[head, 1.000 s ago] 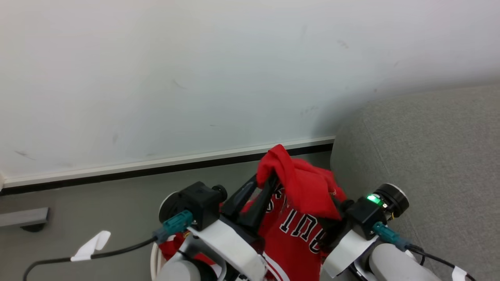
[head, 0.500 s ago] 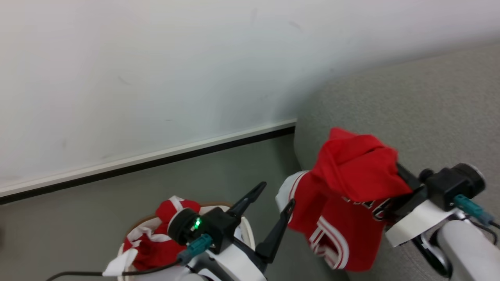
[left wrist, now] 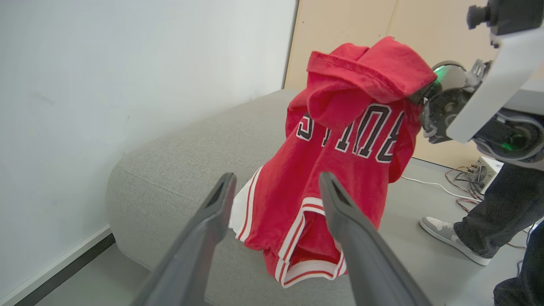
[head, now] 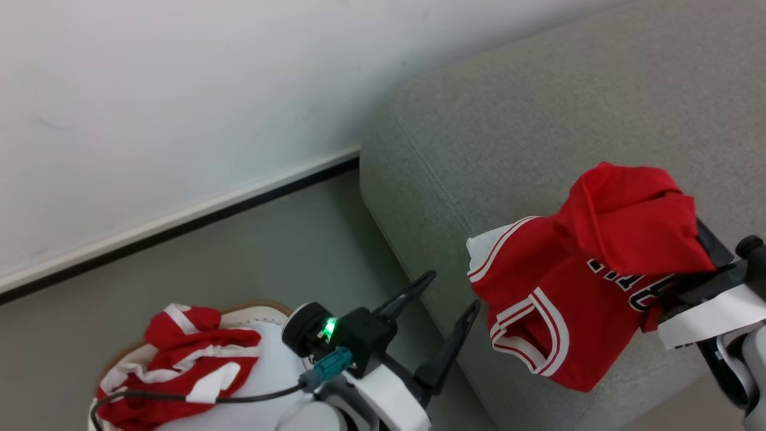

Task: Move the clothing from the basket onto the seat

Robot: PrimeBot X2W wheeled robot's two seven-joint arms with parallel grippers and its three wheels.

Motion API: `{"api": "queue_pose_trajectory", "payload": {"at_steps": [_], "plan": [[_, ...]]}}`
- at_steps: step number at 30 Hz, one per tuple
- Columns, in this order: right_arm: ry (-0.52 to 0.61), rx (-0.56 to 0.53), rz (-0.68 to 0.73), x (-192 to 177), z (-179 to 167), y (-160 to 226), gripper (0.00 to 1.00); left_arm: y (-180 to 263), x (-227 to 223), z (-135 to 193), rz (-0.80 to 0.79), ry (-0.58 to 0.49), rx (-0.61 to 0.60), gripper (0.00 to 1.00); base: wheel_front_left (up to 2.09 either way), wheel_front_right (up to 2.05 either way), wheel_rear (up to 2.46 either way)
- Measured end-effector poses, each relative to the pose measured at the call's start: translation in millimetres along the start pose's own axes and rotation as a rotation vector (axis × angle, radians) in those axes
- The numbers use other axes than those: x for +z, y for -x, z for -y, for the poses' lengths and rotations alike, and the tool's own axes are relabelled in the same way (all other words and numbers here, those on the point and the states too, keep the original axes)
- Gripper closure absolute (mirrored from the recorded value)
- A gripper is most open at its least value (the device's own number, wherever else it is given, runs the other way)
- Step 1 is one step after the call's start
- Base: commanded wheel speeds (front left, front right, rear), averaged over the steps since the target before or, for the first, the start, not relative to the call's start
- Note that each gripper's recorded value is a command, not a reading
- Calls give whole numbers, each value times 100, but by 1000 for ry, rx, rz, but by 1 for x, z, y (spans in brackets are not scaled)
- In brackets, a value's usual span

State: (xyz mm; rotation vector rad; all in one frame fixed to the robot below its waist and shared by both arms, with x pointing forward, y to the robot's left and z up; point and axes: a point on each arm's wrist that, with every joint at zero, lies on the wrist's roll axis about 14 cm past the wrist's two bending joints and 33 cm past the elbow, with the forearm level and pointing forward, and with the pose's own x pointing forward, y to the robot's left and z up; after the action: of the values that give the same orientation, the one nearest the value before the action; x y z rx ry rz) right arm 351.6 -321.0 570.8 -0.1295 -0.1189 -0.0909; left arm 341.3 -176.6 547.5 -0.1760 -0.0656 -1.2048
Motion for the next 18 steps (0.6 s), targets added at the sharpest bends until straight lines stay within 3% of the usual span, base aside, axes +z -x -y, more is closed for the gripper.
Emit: {"api": "queue_pose_trajectory", "payload": {"at_steps": [7, 18], "plan": [[44, -128, 4, 4, 45, -26, 100, -27, -7, -14, 14, -20, -56, 0, 0, 0, 0], [243, -241, 132, 46, 111, -171, 100, -64, -26, -98, 70, -81, -31, 0, 0, 0, 0]]}}
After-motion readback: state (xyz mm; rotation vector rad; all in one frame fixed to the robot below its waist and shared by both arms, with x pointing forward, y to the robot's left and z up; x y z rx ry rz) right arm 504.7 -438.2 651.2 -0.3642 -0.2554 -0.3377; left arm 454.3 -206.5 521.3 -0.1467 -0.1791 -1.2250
